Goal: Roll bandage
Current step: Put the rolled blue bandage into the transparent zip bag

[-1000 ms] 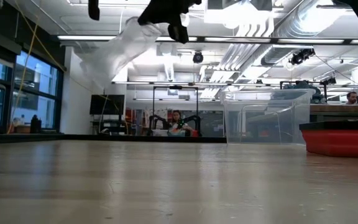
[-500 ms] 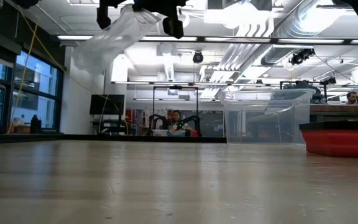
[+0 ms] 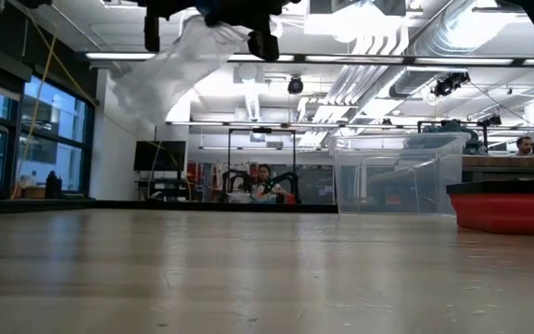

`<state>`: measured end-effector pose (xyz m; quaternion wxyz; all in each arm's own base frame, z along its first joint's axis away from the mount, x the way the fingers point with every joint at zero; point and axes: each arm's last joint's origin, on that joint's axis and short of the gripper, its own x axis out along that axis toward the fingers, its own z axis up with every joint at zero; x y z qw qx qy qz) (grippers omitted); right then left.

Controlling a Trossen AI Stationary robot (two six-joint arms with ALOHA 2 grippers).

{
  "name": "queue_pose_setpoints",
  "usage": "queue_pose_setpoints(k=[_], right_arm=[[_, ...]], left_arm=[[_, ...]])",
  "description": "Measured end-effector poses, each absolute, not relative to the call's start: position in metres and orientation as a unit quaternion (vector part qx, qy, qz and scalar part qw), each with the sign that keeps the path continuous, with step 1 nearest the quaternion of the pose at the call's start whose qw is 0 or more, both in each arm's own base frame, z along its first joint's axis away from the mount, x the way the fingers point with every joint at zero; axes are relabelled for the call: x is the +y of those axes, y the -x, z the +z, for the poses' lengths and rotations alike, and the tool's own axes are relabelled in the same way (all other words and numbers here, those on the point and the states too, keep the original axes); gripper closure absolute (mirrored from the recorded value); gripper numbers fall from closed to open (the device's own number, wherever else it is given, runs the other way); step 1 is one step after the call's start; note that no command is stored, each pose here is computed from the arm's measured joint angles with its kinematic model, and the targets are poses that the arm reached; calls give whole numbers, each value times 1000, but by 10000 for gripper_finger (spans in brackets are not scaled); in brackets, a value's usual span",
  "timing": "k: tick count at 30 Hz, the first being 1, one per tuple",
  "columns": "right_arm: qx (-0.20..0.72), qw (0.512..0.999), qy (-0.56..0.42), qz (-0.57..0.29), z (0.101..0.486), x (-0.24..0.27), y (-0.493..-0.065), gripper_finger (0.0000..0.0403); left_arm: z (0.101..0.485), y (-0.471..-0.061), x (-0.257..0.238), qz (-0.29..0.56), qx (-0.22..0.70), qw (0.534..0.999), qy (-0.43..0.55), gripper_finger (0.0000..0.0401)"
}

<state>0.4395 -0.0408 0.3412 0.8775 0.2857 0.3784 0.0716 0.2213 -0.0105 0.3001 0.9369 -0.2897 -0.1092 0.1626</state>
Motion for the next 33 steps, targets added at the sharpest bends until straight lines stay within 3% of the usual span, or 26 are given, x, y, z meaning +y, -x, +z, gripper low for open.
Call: queue_pose_setpoints(k=[5,12,33], right_arm=[[378,878,-285,72,341,-41,-440,403],[369,879,-288,90,343,-39,-441,403],[363,882,-278,114,345,-40,-441,403]], left_arm=[[295,-221,-11,153,-74,943,286,374],[304,-221,-3,200,-102,942,251,374],[293,-226,2,165,-14,964,209,374]])
